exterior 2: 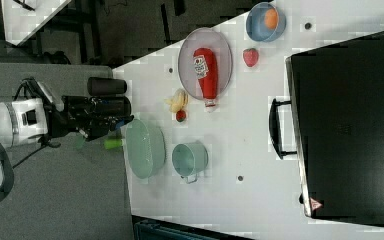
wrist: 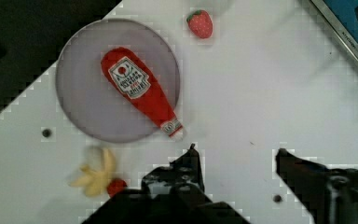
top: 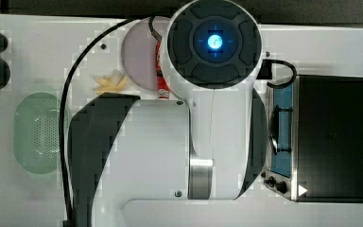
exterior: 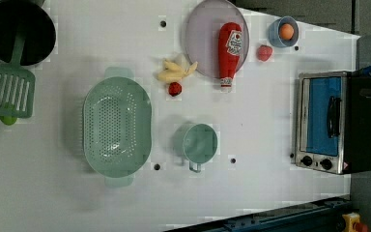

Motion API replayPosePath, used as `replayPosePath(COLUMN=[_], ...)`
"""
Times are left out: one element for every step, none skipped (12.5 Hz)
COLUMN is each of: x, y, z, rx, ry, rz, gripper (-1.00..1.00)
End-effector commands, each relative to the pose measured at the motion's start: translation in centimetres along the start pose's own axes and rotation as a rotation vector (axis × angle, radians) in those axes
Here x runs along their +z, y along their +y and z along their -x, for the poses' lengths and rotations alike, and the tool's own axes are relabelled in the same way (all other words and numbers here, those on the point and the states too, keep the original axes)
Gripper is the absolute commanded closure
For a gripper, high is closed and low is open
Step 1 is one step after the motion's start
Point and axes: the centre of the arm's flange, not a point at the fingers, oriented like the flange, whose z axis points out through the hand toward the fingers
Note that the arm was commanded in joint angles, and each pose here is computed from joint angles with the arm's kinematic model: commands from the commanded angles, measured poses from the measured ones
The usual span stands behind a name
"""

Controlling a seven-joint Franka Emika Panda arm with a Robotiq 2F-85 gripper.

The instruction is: Pick ketchup from plate and place it on table.

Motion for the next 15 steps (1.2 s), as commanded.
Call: replayPosePath(x=[-1.4,-1.1,-0.7,0.1,1.1,2.3,3.6,5.1,6.6,8.1,9.8,11.4,13.1,14.9,16.6], y=[4.7,4.5,4.2,3.7,3.0,2.2,1.3,0.3,-0.7,-1.6,-2.5,-3.2,-3.9,-4.3,-4.8], z=[2.3,2.3,2.3,2.3,2.1,2.0,1.9,1.7,1.5,1.3,1.2,1.0,0.7,0.4,-0.1], rx=[0.113,0.110,0.104,0.097,0.087,0.077,0.062,0.048,0.029,-0.005,-0.057,-0.123,-0.197,-0.272,-0.341], ry=[-0.064,-0.068,-0.073,-0.081,-0.089,-0.099,-0.106,-0.112,-0.115,-0.120,-0.127,-0.136,-0.142,-0.152,-0.150], rz=[0.037,0.040,0.045,0.051,0.057,0.065,0.068,0.070,0.068,0.067,0.065,0.062,0.055,0.051,0.039], gripper=[-0.59,-0.82,-0.99,-1.00,-1.00,-1.00,-1.00,-1.00,-1.00,-1.00,-1.00,-1.00,-1.00,-1.00,-1.00])
